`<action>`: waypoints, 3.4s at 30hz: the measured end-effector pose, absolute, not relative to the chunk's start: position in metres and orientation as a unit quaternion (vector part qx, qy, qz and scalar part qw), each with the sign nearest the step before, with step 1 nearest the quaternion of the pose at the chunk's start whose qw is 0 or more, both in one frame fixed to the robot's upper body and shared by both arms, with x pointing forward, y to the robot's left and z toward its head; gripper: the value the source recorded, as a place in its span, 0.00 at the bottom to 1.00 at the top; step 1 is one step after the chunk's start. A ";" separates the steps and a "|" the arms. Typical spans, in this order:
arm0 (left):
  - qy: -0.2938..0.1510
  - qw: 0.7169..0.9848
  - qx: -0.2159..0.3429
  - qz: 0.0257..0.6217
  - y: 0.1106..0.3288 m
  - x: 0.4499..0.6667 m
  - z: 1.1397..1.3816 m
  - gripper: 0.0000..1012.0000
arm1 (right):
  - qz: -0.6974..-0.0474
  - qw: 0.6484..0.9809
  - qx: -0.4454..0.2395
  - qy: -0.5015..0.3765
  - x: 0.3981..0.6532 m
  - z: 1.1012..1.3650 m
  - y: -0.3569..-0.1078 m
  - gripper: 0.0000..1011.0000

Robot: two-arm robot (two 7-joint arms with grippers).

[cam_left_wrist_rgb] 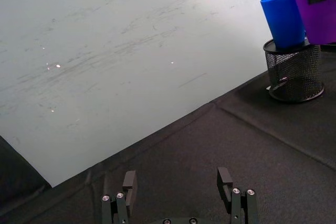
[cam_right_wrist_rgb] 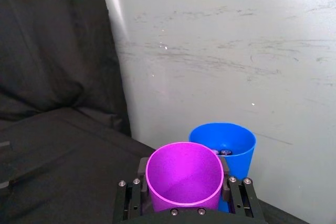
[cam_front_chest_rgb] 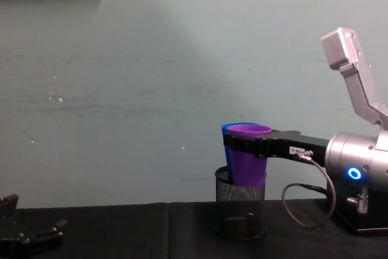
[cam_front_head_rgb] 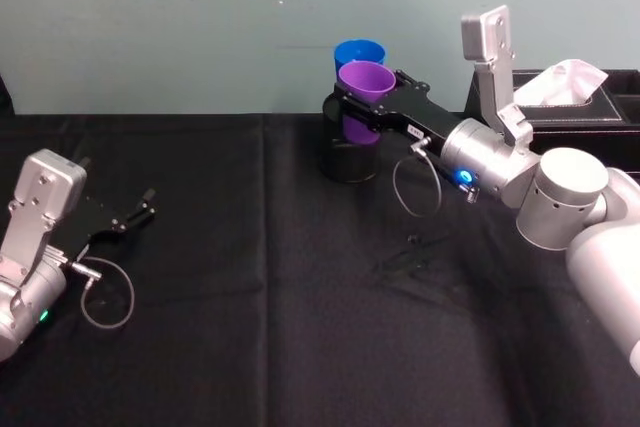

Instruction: Pick up one cup with a gripper and tap it against the other cup.

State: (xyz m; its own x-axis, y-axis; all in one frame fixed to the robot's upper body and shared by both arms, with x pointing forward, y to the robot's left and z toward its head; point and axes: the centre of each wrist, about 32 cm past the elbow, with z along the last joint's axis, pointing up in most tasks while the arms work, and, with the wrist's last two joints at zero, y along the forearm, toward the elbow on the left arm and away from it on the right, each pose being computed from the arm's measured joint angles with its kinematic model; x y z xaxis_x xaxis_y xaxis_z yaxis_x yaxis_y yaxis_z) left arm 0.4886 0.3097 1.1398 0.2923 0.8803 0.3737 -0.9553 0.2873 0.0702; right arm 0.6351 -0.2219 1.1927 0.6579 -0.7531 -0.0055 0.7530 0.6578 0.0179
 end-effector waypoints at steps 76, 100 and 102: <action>-0.132 0.791 0.141 0.580 0.310 0.489 1.140 0.99 | -0.411 0.911 0.010 0.001 0.656 1.204 -0.219 0.74; -0.132 0.791 0.141 0.580 0.310 0.489 1.140 0.99 | -0.412 0.911 0.010 0.001 0.656 1.204 -0.219 0.74; -0.132 0.791 0.141 0.580 0.310 0.489 1.140 0.99 | -0.412 0.911 0.010 0.001 0.656 1.204 -0.219 0.74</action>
